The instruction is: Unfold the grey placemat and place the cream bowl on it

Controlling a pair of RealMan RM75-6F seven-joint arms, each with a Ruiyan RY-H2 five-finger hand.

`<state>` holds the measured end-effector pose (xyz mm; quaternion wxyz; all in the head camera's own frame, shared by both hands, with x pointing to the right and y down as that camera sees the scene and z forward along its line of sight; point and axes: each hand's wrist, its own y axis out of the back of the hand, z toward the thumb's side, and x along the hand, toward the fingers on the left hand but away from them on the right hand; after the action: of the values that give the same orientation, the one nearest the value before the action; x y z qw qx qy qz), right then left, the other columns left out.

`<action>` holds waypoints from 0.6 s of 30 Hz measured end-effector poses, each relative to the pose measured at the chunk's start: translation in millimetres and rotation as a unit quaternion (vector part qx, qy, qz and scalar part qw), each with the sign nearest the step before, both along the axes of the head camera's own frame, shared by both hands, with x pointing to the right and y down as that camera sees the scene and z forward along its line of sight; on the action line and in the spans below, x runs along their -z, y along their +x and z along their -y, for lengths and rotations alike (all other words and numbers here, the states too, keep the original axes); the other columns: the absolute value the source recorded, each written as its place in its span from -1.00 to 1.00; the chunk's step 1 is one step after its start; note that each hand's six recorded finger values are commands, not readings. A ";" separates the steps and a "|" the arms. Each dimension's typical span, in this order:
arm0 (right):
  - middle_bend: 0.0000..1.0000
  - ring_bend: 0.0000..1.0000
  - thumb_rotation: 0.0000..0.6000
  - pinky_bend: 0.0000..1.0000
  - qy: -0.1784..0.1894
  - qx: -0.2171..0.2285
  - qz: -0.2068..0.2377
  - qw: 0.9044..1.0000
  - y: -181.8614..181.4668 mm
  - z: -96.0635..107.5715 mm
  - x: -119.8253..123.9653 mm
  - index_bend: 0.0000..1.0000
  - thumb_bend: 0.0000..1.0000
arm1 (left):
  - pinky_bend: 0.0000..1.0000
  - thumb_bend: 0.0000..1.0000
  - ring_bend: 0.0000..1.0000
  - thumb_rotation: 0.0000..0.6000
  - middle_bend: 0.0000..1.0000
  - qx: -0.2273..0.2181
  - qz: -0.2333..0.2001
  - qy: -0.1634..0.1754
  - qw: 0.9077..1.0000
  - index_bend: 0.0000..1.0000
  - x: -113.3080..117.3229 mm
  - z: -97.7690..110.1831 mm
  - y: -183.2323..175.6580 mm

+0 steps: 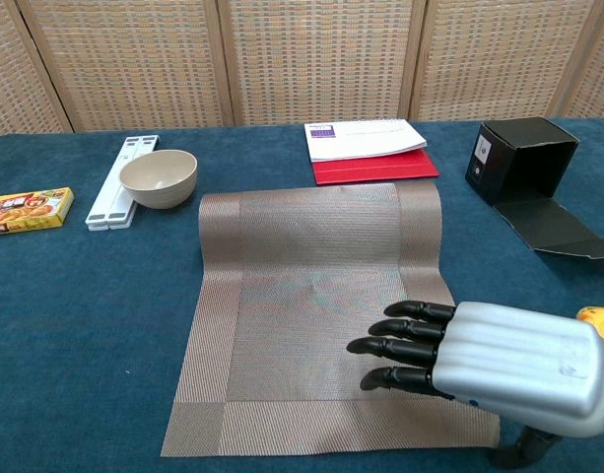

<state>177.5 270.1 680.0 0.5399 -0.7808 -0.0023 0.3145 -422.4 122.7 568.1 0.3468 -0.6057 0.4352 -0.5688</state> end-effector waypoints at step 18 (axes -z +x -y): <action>-1.00 -1.00 1.00 -1.00 0.009 -0.008 0.026 1.000 -9.5 11.5 4.0 -0.27 0.47 | -1.00 -1.00 -1.00 1.00 -1.00 -0.005 0.001 -0.005 1.000 -1.00 -2.1 -1.4 2.7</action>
<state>168.0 258.6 676.0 0.5442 -0.7837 -0.0252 0.2983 -419.6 124.1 570.2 0.3470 -0.6089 0.4290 -0.5699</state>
